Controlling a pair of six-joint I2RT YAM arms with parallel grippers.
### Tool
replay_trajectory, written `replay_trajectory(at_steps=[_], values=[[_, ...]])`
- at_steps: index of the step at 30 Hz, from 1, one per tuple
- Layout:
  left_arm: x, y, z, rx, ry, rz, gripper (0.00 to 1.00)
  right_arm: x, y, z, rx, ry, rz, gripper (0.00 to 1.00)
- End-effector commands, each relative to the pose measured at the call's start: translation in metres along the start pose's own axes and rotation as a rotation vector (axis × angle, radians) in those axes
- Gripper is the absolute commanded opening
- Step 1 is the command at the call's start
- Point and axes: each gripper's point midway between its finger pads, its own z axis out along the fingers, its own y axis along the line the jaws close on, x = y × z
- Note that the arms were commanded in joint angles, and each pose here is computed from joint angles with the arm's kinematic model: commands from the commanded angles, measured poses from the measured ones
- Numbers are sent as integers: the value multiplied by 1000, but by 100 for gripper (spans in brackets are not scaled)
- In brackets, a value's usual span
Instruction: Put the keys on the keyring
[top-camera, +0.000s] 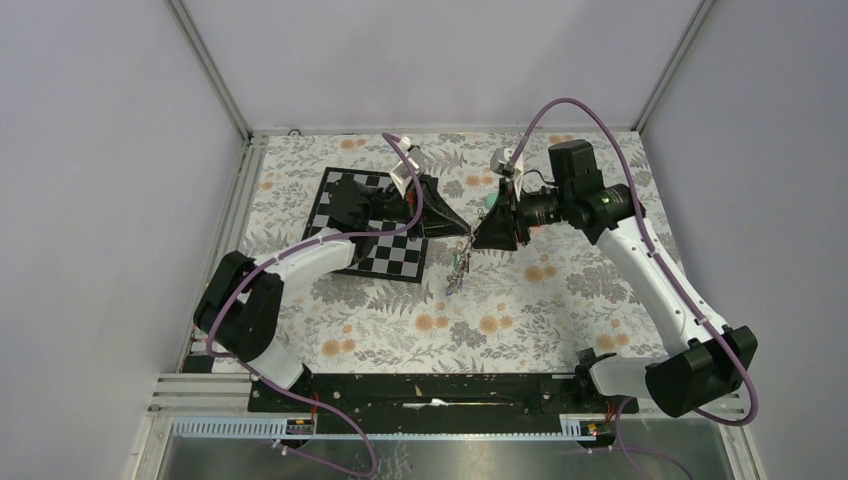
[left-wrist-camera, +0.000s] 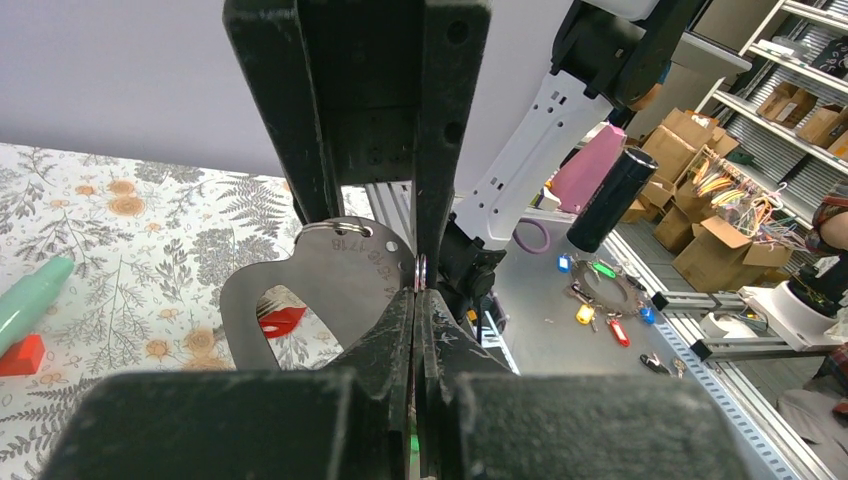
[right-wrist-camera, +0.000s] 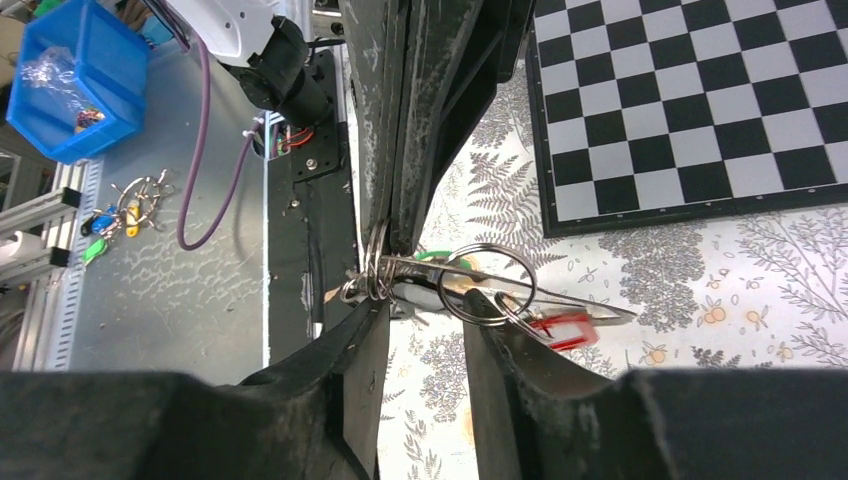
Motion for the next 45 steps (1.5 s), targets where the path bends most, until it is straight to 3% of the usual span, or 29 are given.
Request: replay_trajectory(at_steps=[1, 8, 15, 27, 33, 36, 40, 41, 45], values=[[-11, -7, 3, 6, -45, 72, 0, -25, 10, -16, 45, -22, -130, 42], [-13, -6, 3, 2, -49, 72, 0, -35, 18, -24, 56, -24, -182, 45], [-12, -6, 3, -1, -47, 68, 0, -35, 17, -18, 22, -36, -154, 34], [-13, -4, 4, -1, -49, 66, 0, -33, 13, -9, -27, -53, -104, 33], [-11, -3, 4, -2, -48, 62, 0, -32, 14, -8, -41, -57, -95, 18], [-12, -2, 4, -4, -50, 62, 0, -33, 15, -9, -39, -56, -98, 2], [-9, -2, 4, 8, -24, 95, 0, -34, 10, -14, 19, -29, -124, 0], [-8, -1, 4, 15, -2, 118, 1, -34, 7, -15, 43, -19, -131, 0], [-3, 13, 2, -12, 98, 181, 23, -22, -3, -17, 131, 79, -137, 0]])
